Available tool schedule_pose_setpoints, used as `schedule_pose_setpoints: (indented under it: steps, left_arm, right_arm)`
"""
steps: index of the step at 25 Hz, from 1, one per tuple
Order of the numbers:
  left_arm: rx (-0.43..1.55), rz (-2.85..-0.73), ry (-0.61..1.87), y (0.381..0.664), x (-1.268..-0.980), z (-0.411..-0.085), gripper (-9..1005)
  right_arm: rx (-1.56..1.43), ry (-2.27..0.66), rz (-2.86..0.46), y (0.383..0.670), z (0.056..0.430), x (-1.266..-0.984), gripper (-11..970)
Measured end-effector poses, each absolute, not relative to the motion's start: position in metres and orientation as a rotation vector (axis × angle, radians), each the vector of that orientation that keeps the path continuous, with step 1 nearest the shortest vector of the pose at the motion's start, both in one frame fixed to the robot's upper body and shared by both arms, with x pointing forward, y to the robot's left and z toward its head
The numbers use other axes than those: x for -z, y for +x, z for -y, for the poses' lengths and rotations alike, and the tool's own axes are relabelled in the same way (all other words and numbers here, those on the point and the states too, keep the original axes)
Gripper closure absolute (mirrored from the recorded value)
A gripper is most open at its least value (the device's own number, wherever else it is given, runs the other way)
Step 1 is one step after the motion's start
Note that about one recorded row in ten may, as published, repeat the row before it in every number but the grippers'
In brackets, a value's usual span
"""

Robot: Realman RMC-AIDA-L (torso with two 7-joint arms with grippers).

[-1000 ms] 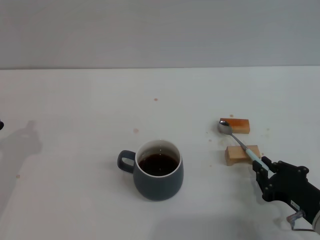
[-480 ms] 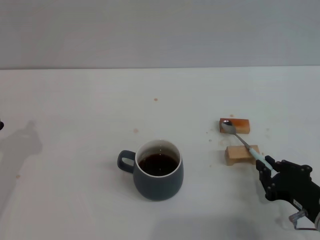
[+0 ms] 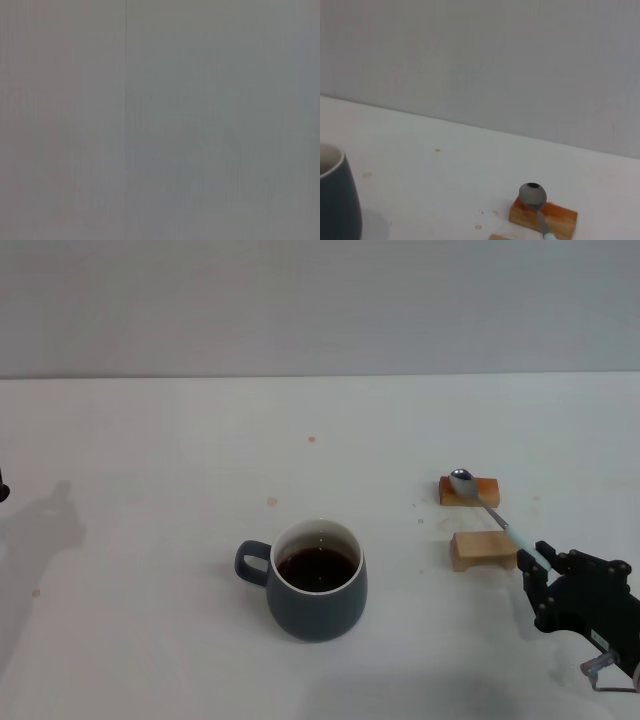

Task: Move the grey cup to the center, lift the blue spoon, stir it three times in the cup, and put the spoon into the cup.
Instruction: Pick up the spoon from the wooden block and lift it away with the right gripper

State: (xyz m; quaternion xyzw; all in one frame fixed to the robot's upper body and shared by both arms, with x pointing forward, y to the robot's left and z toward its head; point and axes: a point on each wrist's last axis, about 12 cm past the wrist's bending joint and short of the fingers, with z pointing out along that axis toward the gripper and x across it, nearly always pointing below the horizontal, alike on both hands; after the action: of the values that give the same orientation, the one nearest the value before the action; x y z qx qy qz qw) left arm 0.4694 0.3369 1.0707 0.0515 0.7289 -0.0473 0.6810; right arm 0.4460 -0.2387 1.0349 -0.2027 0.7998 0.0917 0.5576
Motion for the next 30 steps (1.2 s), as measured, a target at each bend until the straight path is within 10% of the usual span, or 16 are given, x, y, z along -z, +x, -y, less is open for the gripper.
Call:
schedule_pose_setpoints:
  steps: [30]
  left_arm:
    - [0.055, -1.661, -0.002, 0.479, -1.060, -0.344, 999]
  right_arm:
    - [-0.391, -0.621, -1.615, 0.496, 0.247, -1.167, 799]
